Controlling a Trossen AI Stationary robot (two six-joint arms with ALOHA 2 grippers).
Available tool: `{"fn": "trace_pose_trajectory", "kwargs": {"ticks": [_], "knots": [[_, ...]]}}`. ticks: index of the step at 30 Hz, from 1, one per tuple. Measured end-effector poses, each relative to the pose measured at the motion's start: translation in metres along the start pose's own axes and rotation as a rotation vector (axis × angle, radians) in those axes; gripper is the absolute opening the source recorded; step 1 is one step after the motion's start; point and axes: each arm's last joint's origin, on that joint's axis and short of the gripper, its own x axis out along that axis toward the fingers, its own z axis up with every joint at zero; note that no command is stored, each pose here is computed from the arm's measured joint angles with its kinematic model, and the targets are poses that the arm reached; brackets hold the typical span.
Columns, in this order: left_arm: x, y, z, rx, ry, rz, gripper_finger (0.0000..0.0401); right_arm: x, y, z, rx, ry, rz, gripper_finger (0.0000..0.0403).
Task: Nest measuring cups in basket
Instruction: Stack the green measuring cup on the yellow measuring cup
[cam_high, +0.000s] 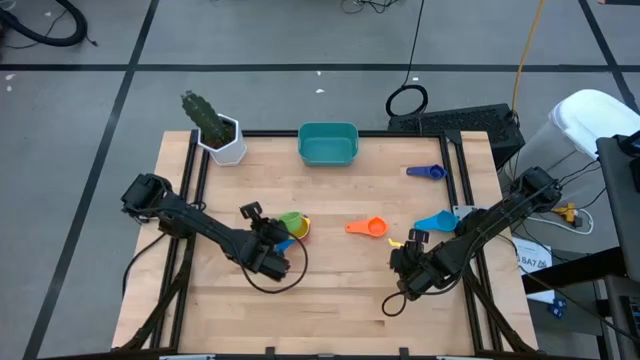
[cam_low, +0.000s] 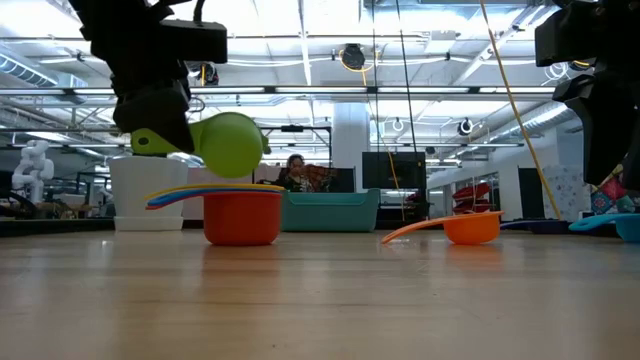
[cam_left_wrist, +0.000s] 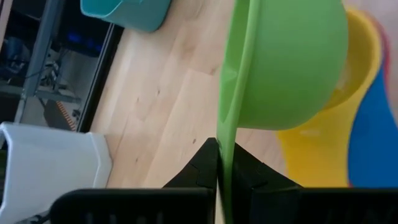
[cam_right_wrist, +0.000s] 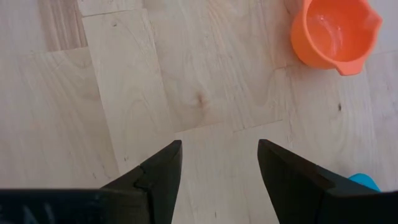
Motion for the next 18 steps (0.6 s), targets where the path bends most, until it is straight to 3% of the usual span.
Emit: {"fn": "trace_pose_trajectory", "kwargs": {"ticks": [9,18], "knots": [[0.006,-0.001,0.01,0.028,-0.016,-0.059,0.0027,0.0,0.0,0.0,0.0,0.002,0.001,0.0201],[0.009,0.001,0.011,0.023,0.003,-0.063,0.0122,0.0,0.0,0.0,0.0,0.002,0.001,0.0201]]}}
